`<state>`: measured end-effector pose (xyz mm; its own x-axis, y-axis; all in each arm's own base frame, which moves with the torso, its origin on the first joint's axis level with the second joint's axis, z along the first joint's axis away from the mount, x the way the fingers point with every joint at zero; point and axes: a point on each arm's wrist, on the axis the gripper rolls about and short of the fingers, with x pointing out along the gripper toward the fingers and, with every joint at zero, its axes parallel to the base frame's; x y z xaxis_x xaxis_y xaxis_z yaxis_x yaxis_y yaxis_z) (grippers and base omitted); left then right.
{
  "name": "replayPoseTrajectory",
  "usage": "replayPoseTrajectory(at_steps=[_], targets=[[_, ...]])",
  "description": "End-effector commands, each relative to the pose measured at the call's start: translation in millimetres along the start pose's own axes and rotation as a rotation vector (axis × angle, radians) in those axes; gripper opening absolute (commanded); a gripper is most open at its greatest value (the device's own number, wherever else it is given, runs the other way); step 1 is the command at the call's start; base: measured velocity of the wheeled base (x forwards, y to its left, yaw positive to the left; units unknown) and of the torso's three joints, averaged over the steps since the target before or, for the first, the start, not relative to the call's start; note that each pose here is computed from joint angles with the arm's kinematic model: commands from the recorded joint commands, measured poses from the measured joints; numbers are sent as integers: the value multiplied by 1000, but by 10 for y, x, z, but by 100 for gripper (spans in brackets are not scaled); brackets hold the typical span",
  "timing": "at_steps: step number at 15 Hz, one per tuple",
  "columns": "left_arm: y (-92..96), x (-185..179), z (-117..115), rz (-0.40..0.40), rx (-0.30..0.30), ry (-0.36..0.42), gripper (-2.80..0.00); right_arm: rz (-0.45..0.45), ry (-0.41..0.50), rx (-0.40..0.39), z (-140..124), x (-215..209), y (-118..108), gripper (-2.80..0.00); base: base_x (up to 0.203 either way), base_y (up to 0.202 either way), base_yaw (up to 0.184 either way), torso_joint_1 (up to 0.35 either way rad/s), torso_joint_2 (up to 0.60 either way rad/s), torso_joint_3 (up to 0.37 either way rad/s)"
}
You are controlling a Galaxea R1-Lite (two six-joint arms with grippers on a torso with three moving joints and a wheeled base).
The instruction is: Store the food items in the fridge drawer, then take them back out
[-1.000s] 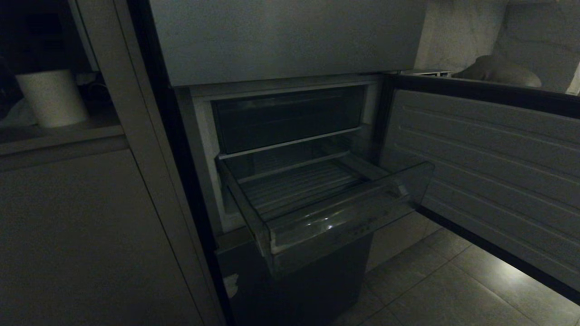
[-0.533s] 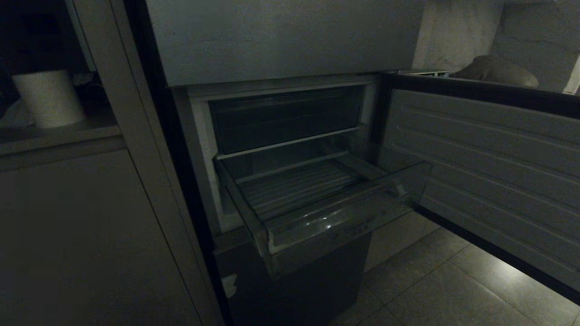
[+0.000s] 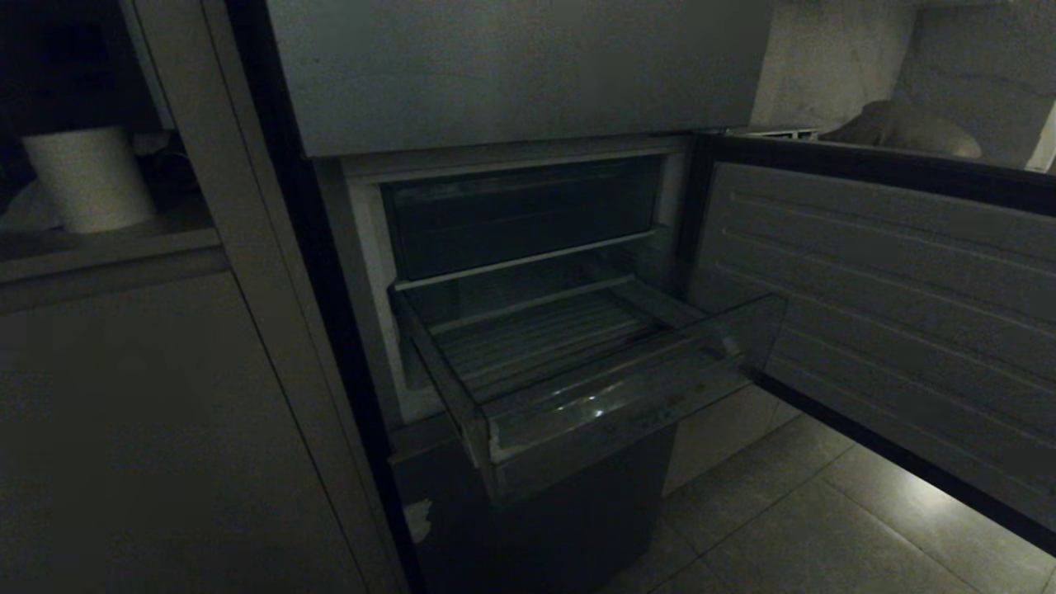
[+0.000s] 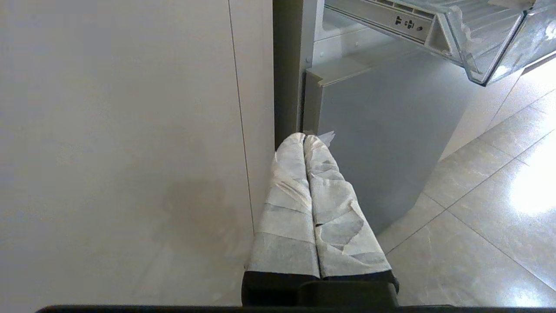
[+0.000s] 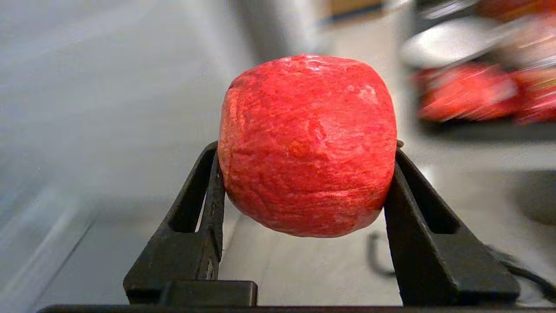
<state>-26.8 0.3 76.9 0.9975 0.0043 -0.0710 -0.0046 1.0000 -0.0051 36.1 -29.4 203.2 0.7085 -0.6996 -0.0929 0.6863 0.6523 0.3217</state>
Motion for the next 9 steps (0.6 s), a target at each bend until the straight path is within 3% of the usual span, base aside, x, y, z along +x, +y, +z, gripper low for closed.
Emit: replayPoseTrajectory(at_steps=[1,4,6,9], targets=[[0,0,0,0,0,1,-280,-186,33,19,133,491,-144,-280,0,0,0,0,0,0],[0,0,-1,0,0,1,-280,-239,31,35,311,918,-458,-280,0,0,0,0,0,0],[0,1,1,0,0,1,-280,-227,-19,-7,383,1122,-583,-280,0,0,0,0,0,0],[0,0,-1,0,0,2,-280,-277,-10,-25,371,1399,-774,-280,0,0,0,0,0,0]])
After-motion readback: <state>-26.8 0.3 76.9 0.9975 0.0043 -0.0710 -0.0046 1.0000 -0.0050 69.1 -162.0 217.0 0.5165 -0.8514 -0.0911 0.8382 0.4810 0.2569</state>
